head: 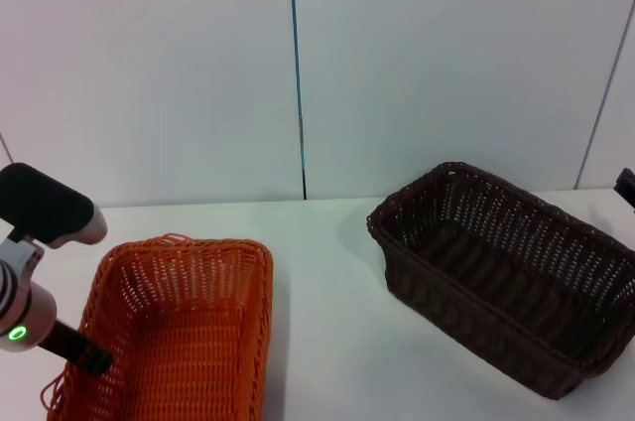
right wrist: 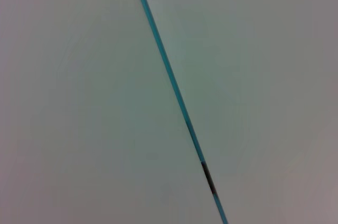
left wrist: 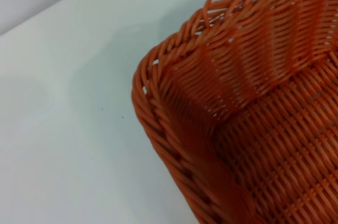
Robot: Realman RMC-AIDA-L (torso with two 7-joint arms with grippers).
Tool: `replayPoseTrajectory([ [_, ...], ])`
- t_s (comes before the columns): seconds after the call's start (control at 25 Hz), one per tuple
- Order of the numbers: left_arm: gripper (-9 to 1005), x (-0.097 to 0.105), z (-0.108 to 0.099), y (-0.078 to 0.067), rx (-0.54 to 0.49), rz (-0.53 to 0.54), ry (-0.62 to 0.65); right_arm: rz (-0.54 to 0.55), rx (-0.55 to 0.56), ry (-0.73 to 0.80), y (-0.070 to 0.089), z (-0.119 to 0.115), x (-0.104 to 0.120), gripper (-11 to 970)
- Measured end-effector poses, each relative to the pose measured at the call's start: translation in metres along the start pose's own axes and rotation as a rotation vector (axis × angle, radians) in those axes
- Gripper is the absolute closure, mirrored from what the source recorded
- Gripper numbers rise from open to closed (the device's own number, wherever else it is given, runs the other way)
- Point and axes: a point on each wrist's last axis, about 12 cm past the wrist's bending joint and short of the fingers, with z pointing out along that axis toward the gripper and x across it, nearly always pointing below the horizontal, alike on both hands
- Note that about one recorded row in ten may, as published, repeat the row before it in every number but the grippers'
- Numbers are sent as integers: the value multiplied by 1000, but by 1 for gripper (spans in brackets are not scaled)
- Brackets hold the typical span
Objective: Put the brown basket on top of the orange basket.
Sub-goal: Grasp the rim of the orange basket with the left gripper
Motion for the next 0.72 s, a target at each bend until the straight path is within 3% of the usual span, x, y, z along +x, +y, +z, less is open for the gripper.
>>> replayPoseTrajectory([
  [0.72,754,-3,-6,3,-17,1,-22,1,-6,-7,2,-2,-2,31],
])
